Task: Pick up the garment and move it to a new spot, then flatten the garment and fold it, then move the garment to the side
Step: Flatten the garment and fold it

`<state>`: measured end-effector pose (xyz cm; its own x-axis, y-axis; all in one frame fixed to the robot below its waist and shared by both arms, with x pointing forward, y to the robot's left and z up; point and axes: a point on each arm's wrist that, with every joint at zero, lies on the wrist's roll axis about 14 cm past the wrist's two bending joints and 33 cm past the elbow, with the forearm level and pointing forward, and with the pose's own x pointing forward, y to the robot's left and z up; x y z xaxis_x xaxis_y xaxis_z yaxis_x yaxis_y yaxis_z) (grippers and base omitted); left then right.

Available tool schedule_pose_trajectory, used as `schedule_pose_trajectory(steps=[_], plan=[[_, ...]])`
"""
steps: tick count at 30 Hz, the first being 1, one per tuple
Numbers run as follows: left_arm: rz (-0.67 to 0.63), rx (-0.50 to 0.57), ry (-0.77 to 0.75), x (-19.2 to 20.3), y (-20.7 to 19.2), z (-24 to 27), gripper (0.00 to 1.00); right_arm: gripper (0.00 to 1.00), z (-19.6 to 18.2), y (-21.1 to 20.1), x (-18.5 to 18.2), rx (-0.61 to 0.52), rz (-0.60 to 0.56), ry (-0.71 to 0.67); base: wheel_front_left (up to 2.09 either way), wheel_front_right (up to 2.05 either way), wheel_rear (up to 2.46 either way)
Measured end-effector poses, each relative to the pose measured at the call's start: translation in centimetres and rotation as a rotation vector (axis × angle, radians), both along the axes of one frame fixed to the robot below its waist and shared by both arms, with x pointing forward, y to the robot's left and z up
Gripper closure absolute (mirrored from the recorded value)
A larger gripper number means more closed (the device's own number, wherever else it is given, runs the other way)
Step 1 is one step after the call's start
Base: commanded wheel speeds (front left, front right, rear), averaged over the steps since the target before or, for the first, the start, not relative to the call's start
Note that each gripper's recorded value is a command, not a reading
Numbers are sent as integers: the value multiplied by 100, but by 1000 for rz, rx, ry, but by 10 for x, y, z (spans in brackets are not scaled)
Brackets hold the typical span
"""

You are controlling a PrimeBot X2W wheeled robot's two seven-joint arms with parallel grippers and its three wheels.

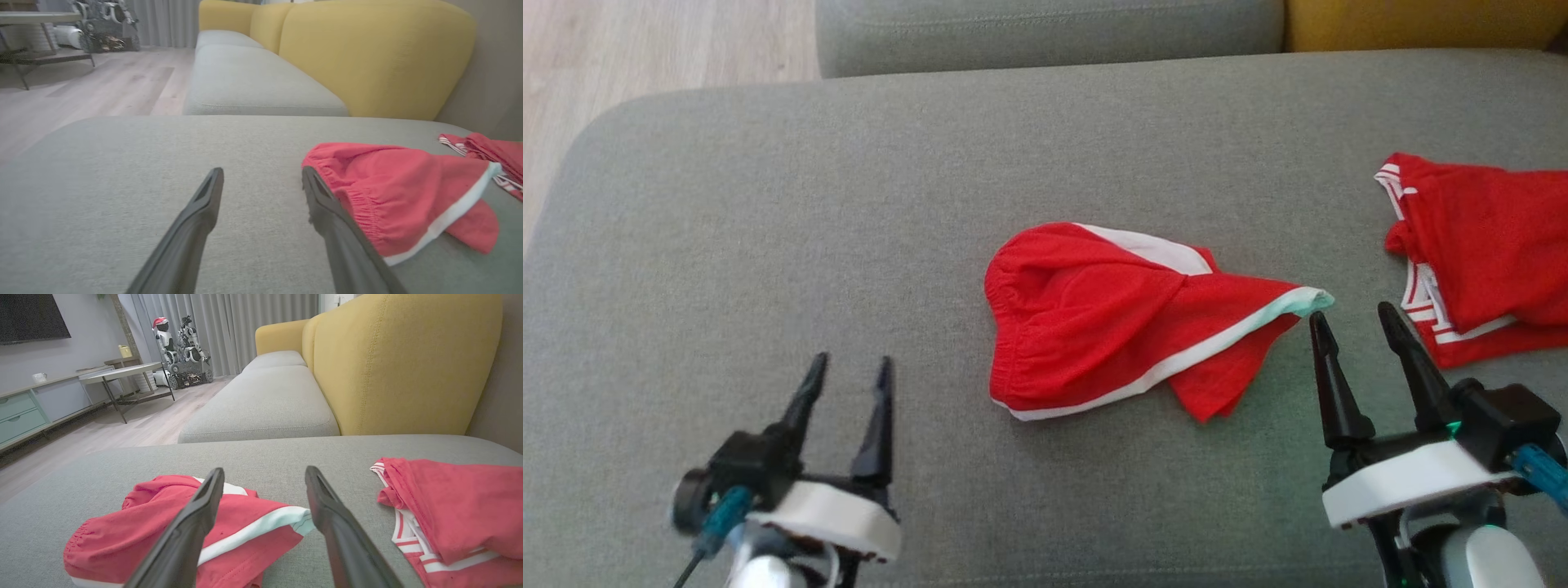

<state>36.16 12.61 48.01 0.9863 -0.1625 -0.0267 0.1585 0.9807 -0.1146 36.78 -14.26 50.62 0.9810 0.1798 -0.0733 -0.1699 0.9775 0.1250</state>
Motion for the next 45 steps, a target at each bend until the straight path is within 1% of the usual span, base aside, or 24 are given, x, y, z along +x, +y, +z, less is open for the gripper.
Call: schedule_pose_trajectory(steps=[5,8,11,15,20,21,22,23,24,30,34,38,45], plan=[[-170,-56,80,7,-42,-8,0,0,-9,3,3,10,9,30,0,0,0],[-276,-89,173,7,-72,-22,0,0,-15,4,4,14,11,47,0,0,0],[-348,-114,282,0,-93,-42,0,0,-15,4,8,20,8,45,0,0,0],[-382,-126,399,-3,-101,-67,0,0,-18,-1,10,25,-8,55,0,0,0],[-388,-142,418,3,-103,-72,0,0,-24,-6,9,26,-23,76,0,0,0],[-391,-156,412,5,-104,-70,8,0,-25,-7,9,25,-27,79,0,0,0],[-399,-162,404,6,-107,-67,54,0,-26,-8,9,25,-29,81,0,0,0],[-409,-172,396,5,-110,-65,93,0,-27,-9,9,27,-31,84,0,0,0],[-412,-190,390,5,-112,-62,100,0,-28,-9,9,31,-32,88,0,0,0],[-433,-284,322,11,-114,-34,100,0,-36,-7,11,48,-28,112,0,0,0],[-431,-335,303,16,-114,-25,100,0,-41,-6,13,56,-26,127,0,0,0],[-406,-352,316,24,-109,-28,100,0,-39,-7,19,67,-30,120,0,0,0],[-332,-354,360,64,-101,-44,100,0,-47,-18,18,77,-67,147,0,0,0]])
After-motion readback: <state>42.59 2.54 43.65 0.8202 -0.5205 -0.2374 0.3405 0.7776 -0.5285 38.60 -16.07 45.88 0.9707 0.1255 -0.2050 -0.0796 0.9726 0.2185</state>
